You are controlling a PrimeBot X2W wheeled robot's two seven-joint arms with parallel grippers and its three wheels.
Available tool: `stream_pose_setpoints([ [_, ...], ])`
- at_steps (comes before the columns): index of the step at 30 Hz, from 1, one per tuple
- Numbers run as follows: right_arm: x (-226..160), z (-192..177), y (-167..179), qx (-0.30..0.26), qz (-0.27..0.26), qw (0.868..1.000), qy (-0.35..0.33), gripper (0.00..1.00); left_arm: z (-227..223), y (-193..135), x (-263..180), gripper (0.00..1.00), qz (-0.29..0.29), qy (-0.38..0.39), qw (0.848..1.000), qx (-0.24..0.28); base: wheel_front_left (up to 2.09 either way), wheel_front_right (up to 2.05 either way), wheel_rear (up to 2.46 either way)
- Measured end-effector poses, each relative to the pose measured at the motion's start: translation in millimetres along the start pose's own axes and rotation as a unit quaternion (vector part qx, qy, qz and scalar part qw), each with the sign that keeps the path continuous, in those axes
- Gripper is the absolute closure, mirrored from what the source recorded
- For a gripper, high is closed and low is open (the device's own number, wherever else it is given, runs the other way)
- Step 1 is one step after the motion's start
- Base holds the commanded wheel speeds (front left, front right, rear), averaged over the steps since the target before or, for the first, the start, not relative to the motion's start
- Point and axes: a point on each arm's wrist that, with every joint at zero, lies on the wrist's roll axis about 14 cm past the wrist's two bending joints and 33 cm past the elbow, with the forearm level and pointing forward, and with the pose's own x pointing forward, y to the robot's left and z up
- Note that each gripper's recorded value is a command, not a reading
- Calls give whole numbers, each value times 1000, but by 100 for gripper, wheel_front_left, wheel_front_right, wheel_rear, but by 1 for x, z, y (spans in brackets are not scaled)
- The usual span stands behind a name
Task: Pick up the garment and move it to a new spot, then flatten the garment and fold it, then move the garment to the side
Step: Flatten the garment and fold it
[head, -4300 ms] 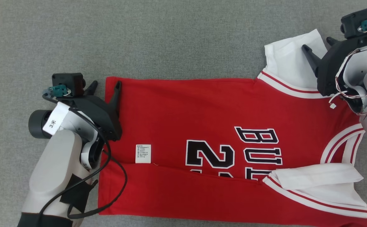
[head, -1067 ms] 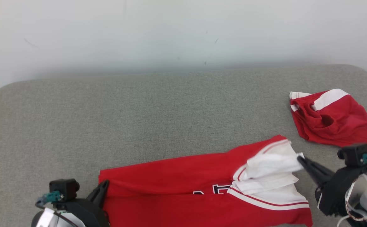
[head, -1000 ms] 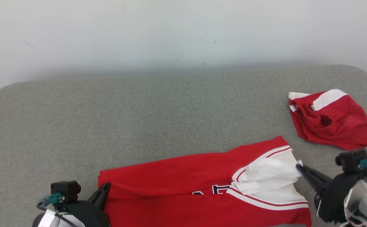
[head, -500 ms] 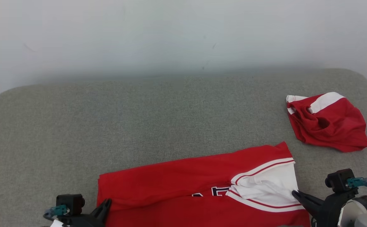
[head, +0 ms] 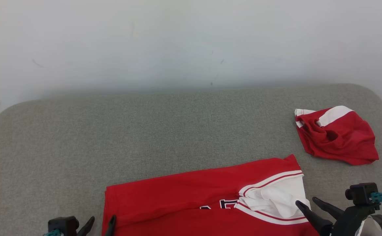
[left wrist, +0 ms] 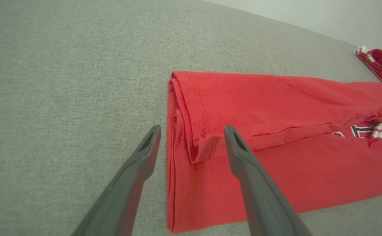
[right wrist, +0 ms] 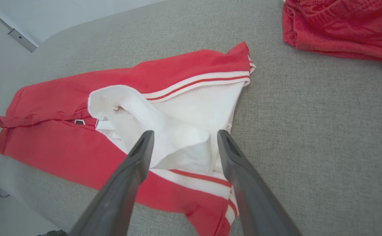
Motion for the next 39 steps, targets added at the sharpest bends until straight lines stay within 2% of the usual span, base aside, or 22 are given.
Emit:
stream_pose_setpoints([
  [9, -10, 20, -10, 8, -18, 999, -48, 0, 40, -8, -8, 0, 8, -99, 995, -9, 0, 0, 0],
  [13, -11, 24, -21, 3, -50, 997, -57, 0, 48, -13, -14, 0, 10, -123, 992, 15, 0, 0, 0],
  [19, -6, 25, -26, -2, -76, 995, -58, 0, 50, -8, -28, 0, 27, -145, 989, 19, 0, 0, 0],
  [24, 5, 23, -23, -8, -89, 995, -39, 0, 48, -10, -39, 0, 34, -157, 987, 22, 0, 0, 0],
  [29, 15, 9, -26, -15, -106, 994, 16, 0, 57, -8, -45, 0, 42, -175, 983, 20, 0, 0, 0],
  [36, 32, 15, -25, -20, -111, 992, 56, 0, 60, -4, -51, 0, 53, -183, 982, 15, 0, 0, 0],
  [39, 35, 6, -28, -19, -120, 989, 89, 0, 57, -4, -52, 0, 56, -179, 982, 13, 0, 0, 0],
])
